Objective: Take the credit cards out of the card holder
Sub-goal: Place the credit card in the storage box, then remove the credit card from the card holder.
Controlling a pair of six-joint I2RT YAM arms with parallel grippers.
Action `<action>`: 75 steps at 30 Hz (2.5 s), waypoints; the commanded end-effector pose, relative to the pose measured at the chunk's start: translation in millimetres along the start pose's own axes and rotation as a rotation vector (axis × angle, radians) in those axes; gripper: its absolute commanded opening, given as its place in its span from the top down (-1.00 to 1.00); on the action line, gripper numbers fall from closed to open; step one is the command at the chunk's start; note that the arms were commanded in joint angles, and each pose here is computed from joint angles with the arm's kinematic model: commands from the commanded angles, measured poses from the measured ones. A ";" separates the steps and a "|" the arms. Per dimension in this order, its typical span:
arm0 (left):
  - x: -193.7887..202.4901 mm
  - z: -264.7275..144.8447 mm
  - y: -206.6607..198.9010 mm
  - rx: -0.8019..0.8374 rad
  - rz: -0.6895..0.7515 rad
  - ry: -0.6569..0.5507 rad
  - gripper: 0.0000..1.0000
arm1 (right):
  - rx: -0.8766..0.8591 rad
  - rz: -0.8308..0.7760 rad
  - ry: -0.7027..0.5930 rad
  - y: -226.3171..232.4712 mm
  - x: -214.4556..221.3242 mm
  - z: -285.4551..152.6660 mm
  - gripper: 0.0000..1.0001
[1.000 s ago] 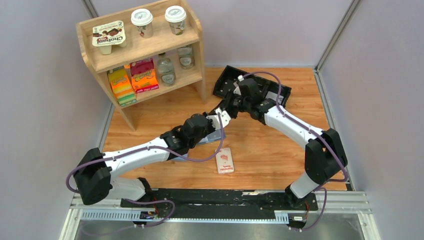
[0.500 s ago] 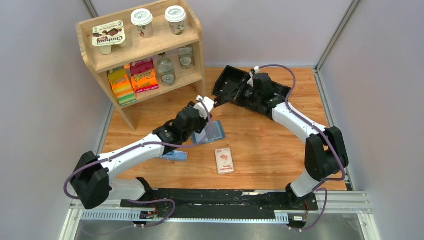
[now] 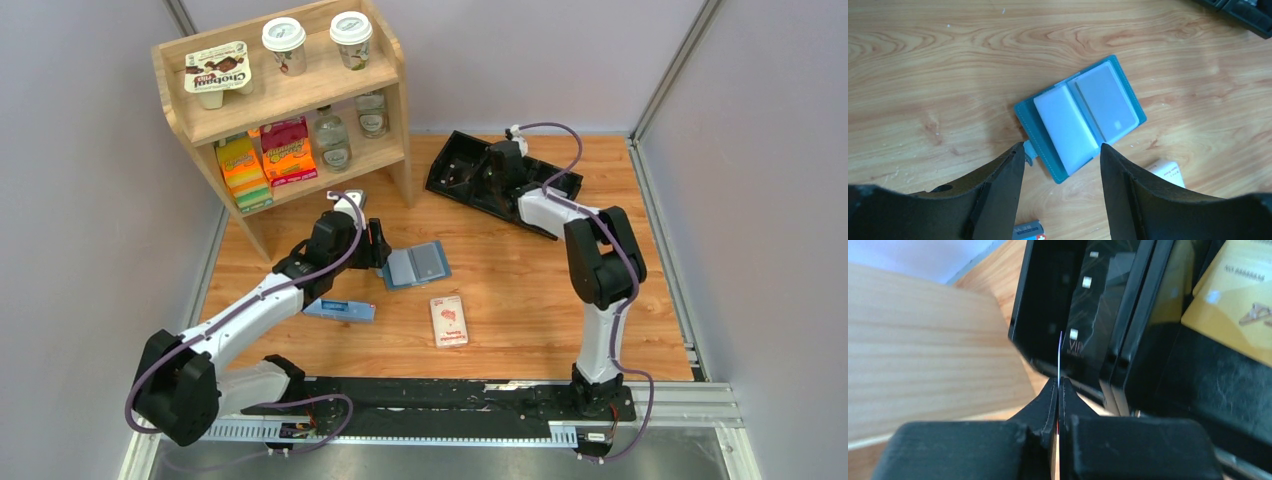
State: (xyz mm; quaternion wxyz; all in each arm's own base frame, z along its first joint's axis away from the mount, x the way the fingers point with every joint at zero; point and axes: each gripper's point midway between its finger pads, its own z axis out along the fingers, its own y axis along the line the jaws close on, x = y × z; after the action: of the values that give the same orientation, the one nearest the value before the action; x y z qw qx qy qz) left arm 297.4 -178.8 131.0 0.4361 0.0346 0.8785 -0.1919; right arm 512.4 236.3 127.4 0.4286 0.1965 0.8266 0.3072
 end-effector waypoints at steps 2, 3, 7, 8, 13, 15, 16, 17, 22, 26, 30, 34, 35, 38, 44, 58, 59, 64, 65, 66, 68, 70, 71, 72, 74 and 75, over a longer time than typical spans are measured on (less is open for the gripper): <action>-12.4 -10.7 -11.6 0.051 -0.067 -0.037 -0.30 | -0.005 -0.012 -0.193 24.5 -49.1 32.0 1.00; -12.3 -10.5 -10.1 0.046 -0.069 -0.037 -0.30 | 0.000 -0.016 -0.193 24.9 -48.6 37.2 1.00; -11.3 -8.3 -9.6 0.047 -0.065 -0.023 -0.30 | 0.035 -0.020 -0.167 16.2 -39.0 60.8 0.91; -9.8 -6.9 -9.8 0.049 -0.062 -0.016 -0.30 | 0.027 -0.023 -0.160 20.9 -38.7 64.5 0.87; -9.1 -4.1 -14.2 0.067 -0.068 0.008 -0.30 | 0.061 -0.053 -0.102 12.3 -25.1 81.2 0.68; -10.4 -4.1 -15.7 0.072 -0.069 0.009 -0.29 | 0.082 -0.063 -0.097 9.9 -23.9 78.9 0.50; -13.3 -4.5 -16.7 0.073 -0.065 0.007 -0.29 | 0.080 -0.068 -0.108 13.7 -28.9 75.7 0.47; -12.6 -5.2 -15.9 0.067 -0.060 0.016 -0.29 | 0.115 -0.082 -0.090 8.3 -26.4 70.4 0.41; -21.5 -8.3 -18.9 0.066 -0.044 0.022 -0.29 | 0.218 -0.158 -0.146 7.0 -50.2 31.7 0.04; -23.2 -5.9 -27.4 0.098 -0.047 0.043 -0.29 | 0.216 -0.230 -0.135 9.5 -50.7 0.5 -0.29; -22.3 -0.2 -34.5 0.121 -0.055 0.086 -0.28 | 0.138 -0.277 -0.070 21.1 -35.5 -30.6 -0.38; -14.9 9.7 -38.6 0.128 -0.089 0.134 -0.24 | 0.044 -0.292 0.044 28.4 -1.0 -59.9 -0.34; -10.5 13.9 -37.4 0.119 -0.102 0.152 -0.22 | 0.015 -0.297 0.074 32.3 8.5 -66.5 -0.32; 2.5 23.2 -30.6 0.077 -0.129 0.205 -0.15 | -0.072 -0.312 0.197 39.9 49.9 -85.1 -0.26; 32.4 43.8 -14.6 0.003 -0.152 0.328 0.00 | -0.132 -0.357 0.359 34.0 127.3 -108.0 -0.12; 75.8 55.1 11.7 -0.117 -0.140 0.464 0.10 | -0.105 -0.447 0.463 18.7 187.9 -104.7 -0.04; 79.9 55.4 14.2 -0.126 -0.142 0.475 0.10 | -0.103 -0.456 0.470 18.3 190.4 -103.7 -0.04; 89.7 56.2 14.8 -0.128 -0.152 0.507 0.11 | -0.102 -0.477 0.491 17.8 198.0 -100.2 -0.04; 89.9 56.8 15.2 -0.129 -0.154 0.510 0.12 | -0.101 -0.478 0.496 17.3 199.5 -100.2 -0.04; 90.3 56.7 14.5 -0.127 -0.153 0.511 0.13 | -0.101 -0.484 0.499 17.3 200.5 -99.6 -0.04; 90.3 57.7 14.0 -0.123 -0.150 0.513 0.17 | -0.091 -0.490 0.510 15.0 203.6 -98.5 -0.03; 91.8 58.1 14.1 -0.122 -0.150 0.518 0.18 | -0.093 -0.489 0.523 13.6 207.2 -98.8 -0.03; 92.0 57.7 13.0 -0.116 -0.152 0.520 0.20 | -0.096 -0.490 0.526 14.0 208.4 -99.0 -0.02; 91.4 58.3 13.0 -0.115 -0.153 0.518 0.21 | -0.096 -0.489 0.531 13.4 209.3 -99.2 -0.02; 93.2 57.9 12.3 -0.111 -0.155 0.522 0.21 | -0.094 -0.491 0.533 13.4 210.1 -98.5 -0.02; 92.3 58.3 11.7 -0.109 -0.155 0.520 0.22 | -0.089 -0.494 0.533 12.6 210.3 -98.8 -0.02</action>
State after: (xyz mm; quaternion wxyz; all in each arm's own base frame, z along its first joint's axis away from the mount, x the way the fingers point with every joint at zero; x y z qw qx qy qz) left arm 282.6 -194.2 21.0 0.1827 -0.0046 0.9713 -0.1525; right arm 307.9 327.0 46.8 0.2543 -0.1013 0.9240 0.2669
